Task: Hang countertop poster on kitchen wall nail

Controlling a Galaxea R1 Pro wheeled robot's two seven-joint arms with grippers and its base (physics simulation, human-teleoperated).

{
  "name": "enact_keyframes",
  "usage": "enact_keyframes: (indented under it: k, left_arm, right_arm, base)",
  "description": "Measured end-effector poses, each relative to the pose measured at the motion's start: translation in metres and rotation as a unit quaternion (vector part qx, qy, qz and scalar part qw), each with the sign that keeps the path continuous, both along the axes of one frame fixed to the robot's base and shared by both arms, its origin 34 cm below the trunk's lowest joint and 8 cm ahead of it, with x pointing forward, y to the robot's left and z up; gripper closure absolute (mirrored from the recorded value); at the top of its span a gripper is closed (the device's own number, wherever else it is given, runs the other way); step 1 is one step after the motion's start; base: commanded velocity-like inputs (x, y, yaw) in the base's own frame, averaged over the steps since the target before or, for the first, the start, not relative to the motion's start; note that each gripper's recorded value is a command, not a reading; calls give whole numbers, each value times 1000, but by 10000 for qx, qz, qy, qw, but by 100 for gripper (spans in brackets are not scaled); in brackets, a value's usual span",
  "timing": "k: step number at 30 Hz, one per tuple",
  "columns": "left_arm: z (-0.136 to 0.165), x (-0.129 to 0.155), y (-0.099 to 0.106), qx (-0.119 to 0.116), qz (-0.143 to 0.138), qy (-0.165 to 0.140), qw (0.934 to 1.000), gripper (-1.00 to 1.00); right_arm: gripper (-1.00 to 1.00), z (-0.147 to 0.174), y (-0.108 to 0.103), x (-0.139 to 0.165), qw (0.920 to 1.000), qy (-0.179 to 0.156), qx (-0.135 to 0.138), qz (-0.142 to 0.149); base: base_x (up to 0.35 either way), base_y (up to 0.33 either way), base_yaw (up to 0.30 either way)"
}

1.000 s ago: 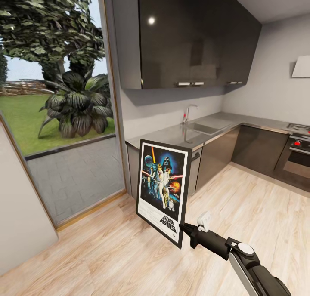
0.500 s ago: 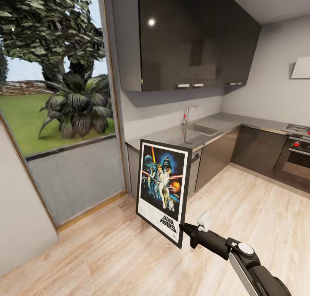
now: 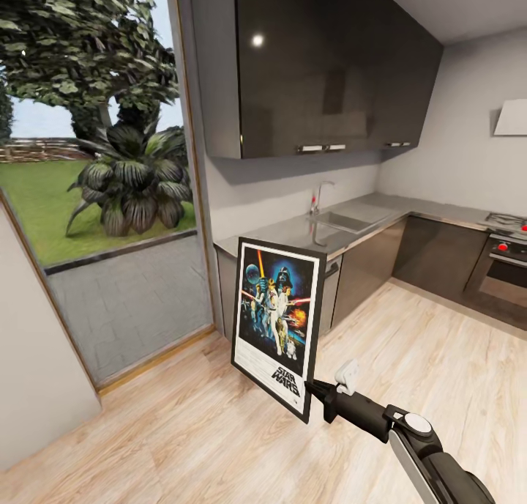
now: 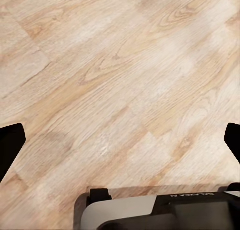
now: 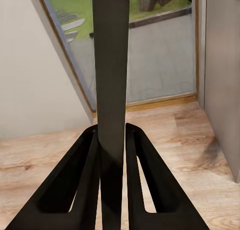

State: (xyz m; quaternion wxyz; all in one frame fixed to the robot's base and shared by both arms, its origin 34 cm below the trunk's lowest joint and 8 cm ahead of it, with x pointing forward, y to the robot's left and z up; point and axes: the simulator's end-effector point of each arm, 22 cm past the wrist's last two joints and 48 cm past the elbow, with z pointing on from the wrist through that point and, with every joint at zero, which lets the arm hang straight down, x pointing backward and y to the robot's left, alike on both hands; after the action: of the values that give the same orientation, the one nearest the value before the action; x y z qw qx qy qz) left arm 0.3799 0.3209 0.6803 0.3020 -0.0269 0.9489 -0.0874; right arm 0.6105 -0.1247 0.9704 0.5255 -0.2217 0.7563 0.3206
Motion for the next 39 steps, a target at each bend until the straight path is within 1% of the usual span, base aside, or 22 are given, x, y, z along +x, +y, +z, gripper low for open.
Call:
enact_keyframes:
  k: [39]
  left_arm:
    - [30,-15,-1,-3,-4,8,10000,-100]
  right_arm:
    - [100,29,0,-15,10000,21,-5,-4]
  base:
    - [0,0,0]
